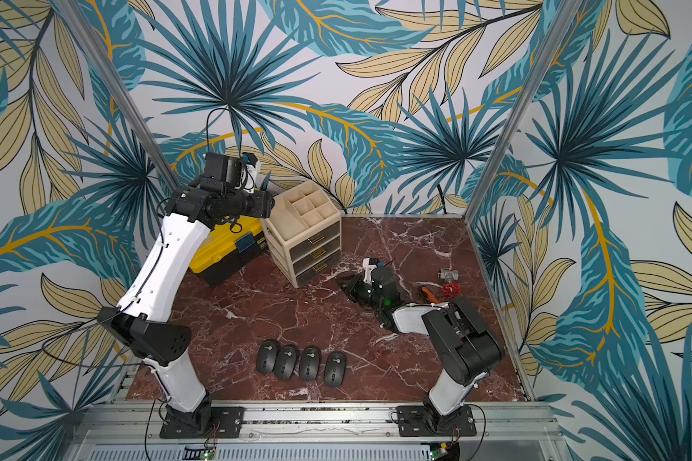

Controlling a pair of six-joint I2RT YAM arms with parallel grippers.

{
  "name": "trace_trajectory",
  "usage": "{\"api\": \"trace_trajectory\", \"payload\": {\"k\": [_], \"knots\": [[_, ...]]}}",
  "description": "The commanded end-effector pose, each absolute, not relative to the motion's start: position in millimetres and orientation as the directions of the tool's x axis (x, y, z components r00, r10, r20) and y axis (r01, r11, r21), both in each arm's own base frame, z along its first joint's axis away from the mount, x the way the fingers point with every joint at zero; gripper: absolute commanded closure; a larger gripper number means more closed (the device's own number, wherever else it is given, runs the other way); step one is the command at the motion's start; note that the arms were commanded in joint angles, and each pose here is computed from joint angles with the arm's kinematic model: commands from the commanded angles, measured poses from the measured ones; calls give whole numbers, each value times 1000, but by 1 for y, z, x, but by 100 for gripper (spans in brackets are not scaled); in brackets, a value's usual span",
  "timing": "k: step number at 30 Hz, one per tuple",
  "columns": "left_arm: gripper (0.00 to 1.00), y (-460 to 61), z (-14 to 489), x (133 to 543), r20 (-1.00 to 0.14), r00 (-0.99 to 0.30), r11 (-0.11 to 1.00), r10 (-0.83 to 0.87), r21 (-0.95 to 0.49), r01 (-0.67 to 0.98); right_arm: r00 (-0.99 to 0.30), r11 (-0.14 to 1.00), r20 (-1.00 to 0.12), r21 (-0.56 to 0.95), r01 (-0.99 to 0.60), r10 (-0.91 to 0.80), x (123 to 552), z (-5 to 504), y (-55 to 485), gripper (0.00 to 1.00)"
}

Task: Take the mice out of the drawer
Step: Adjust the storage box at the center of the board.

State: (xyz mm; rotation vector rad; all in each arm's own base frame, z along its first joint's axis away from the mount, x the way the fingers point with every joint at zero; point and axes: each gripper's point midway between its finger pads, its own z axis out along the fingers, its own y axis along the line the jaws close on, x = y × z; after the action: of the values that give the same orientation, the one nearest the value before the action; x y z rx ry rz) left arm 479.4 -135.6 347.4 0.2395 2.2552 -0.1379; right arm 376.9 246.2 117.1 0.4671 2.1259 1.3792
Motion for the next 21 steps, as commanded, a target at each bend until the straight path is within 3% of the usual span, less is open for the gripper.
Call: {"api": "trace_trajectory", "payload": {"k": [1,8,21], "knots": [[28,-132,347,499,-782,-585,960,215,57,276,-792,420,-290,906,-47,537,373,127,248,78],[28,-125,329,523,-764,-594,949,250,71,308,-799,443,-306,895,-56,518,372,128,249,78],[31,-135,314,530,-755,-574,915,316,83,395,-804,433,-290,900,-45,520,373,123,250,78]]}}
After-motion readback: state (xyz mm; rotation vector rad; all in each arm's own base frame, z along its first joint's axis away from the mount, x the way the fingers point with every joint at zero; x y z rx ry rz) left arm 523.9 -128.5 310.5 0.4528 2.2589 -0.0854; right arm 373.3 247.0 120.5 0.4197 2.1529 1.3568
